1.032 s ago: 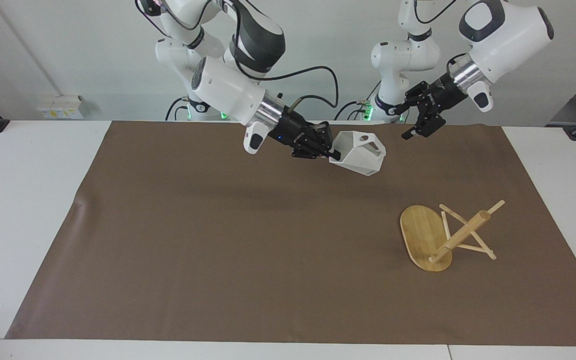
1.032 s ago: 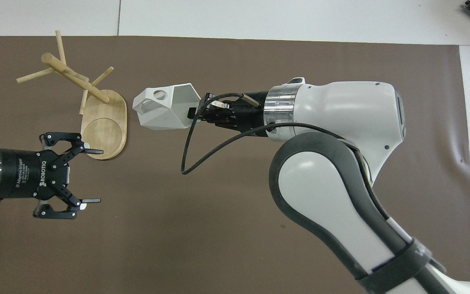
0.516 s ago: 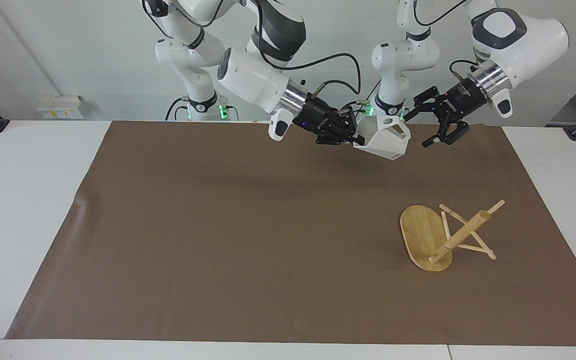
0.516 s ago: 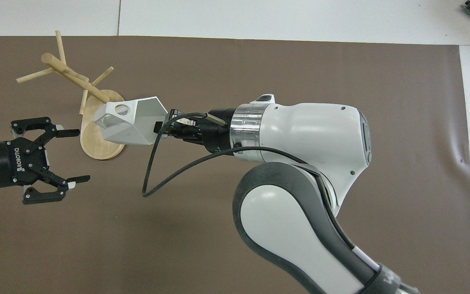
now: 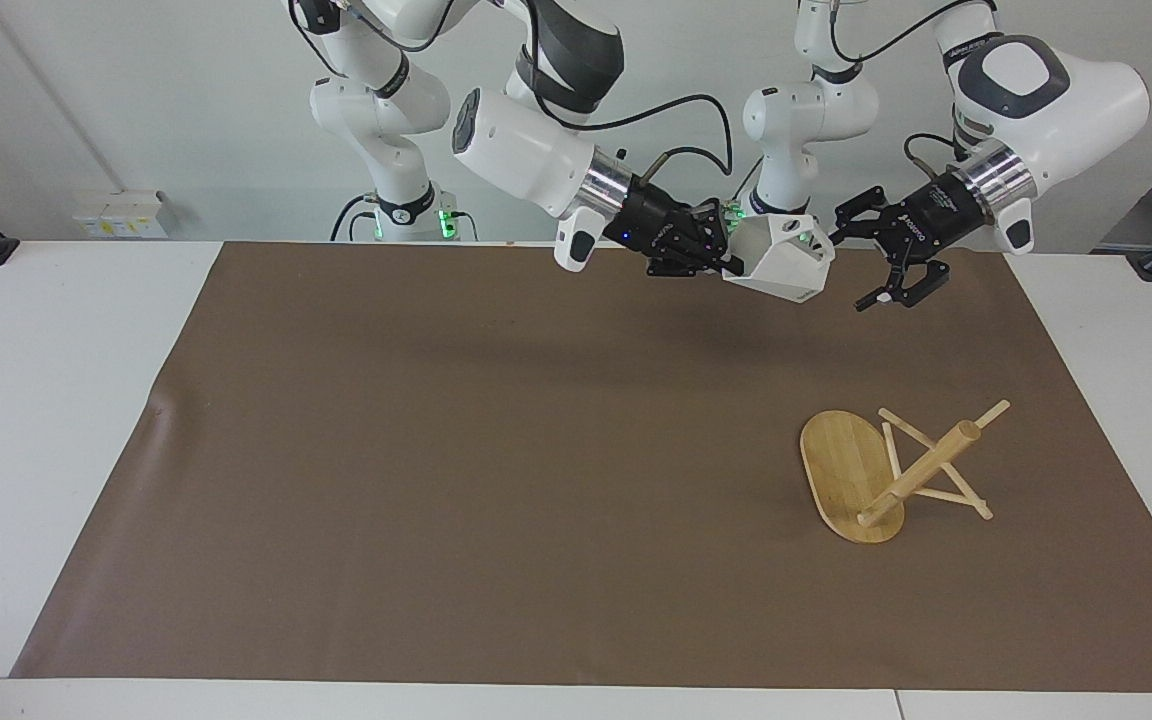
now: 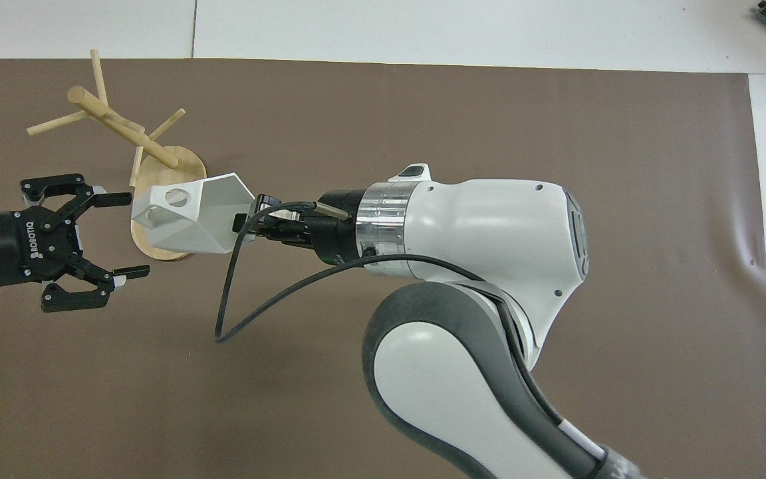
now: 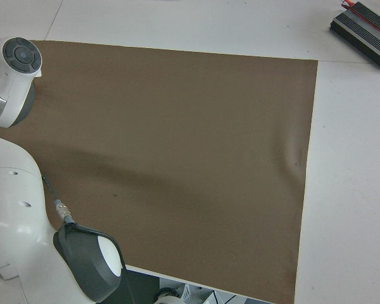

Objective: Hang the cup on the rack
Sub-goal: 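Close the left gripper on the cup held by the right gripper, then release the cup from the right gripper and withdraw it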

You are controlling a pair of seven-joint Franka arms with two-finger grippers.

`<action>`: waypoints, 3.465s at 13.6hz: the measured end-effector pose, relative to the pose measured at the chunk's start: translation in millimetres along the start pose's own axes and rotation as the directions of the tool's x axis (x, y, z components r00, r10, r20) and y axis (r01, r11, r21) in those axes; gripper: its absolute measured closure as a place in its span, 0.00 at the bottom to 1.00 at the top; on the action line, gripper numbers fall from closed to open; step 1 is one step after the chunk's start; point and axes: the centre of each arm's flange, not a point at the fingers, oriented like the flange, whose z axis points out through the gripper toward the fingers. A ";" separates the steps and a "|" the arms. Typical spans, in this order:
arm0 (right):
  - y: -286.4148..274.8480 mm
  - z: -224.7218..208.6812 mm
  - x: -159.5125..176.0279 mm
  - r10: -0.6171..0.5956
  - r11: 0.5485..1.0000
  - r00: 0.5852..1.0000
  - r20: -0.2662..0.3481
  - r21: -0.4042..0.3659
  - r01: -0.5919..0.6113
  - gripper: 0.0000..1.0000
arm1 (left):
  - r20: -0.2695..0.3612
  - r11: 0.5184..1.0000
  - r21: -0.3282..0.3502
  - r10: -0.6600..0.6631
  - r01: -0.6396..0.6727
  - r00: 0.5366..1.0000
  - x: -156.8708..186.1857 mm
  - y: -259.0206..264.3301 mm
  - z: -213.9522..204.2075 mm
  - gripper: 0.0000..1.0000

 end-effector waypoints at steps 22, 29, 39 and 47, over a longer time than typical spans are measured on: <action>1.9 1.8 -1.5 0.002 1.000 1.000 0.006 -0.004 -0.002 0.96 | 0.027 0.982 0.054 0.177 -0.178 0.984 -29.7 -7.2 31.1 0.26; 5.1 -7.5 9.3 0.011 1.000 1.000 -0.025 0.000 -0.011 0.45 | 0.028 0.978 0.063 0.200 -0.201 0.979 -31.5 -9.2 34.6 0.26; 117.5 -166.0 134.2 -0.190 0.885 0.975 -0.119 -0.450 0.118 0.00 | -0.062 0.991 0.082 0.113 -0.108 0.992 -16.6 -9.1 38.1 0.26; 175.9 -279.2 152.2 -0.295 0.584 0.955 0.034 -0.785 0.208 0.00 | -0.137 0.944 -0.190 -0.298 0.270 0.945 27.2 8.9 44.7 0.26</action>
